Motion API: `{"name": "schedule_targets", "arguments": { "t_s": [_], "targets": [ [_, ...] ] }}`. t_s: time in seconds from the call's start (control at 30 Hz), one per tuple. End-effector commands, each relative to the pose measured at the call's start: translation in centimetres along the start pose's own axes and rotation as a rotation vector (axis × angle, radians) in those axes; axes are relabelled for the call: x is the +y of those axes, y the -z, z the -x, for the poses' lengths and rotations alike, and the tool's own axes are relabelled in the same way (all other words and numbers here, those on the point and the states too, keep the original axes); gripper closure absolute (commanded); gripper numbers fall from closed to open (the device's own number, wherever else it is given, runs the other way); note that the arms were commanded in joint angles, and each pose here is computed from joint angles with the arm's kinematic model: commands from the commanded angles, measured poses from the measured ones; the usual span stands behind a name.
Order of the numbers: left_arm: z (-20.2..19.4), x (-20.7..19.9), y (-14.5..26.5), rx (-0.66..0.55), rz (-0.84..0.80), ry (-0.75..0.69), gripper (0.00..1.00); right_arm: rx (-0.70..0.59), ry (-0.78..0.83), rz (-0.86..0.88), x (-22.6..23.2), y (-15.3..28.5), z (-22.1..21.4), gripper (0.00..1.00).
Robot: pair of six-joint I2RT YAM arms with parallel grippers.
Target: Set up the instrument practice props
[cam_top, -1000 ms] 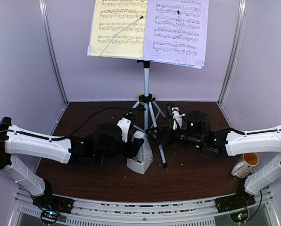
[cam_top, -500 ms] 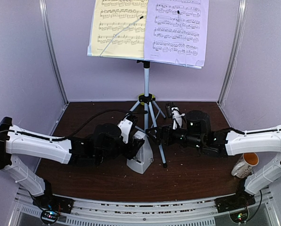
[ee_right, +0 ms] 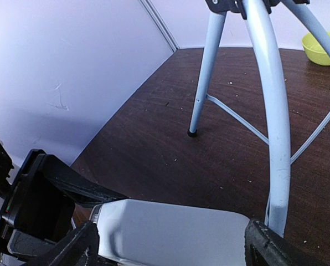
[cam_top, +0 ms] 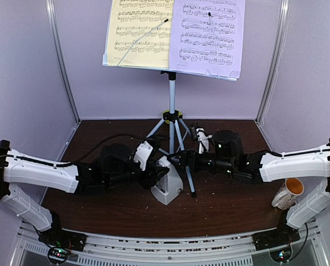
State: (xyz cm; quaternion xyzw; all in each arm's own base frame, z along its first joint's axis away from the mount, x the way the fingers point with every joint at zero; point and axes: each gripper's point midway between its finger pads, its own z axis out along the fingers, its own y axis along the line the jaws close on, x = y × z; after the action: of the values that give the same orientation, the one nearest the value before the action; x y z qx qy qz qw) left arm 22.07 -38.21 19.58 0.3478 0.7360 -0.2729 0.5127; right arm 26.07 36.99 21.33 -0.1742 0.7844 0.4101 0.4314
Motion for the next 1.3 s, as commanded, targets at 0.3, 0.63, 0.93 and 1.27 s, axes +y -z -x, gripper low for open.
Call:
{"name": "schedule_targets", "arguments": {
  "t_s": [0.3, 0.63, 0.93, 1.27],
  "targets": [
    [2.6, -1.3, -0.8, -0.045, -0.161, -0.034, 0.7, 0.005, -0.036, 0.032, 0.6, -0.6, 0.5, 0.1],
    [2.7, -1.0, -1.2, -0.047, -0.139, -0.001, 0.43, 0.042, -0.048, -0.019, -1.8, -0.8, -1.8, 0.13],
    [3.2, -0.4, -0.7, -0.074, -0.107, 0.006, 0.39, 0.063, -0.049, -0.026, -2.5, -1.0, -2.9, 0.16],
    [3.0, 0.5, 0.1, -0.085, -0.061, 0.013, 0.46, 0.086, -0.052, -0.038, -3.2, -1.3, -4.0, 0.17]
  ]
}}
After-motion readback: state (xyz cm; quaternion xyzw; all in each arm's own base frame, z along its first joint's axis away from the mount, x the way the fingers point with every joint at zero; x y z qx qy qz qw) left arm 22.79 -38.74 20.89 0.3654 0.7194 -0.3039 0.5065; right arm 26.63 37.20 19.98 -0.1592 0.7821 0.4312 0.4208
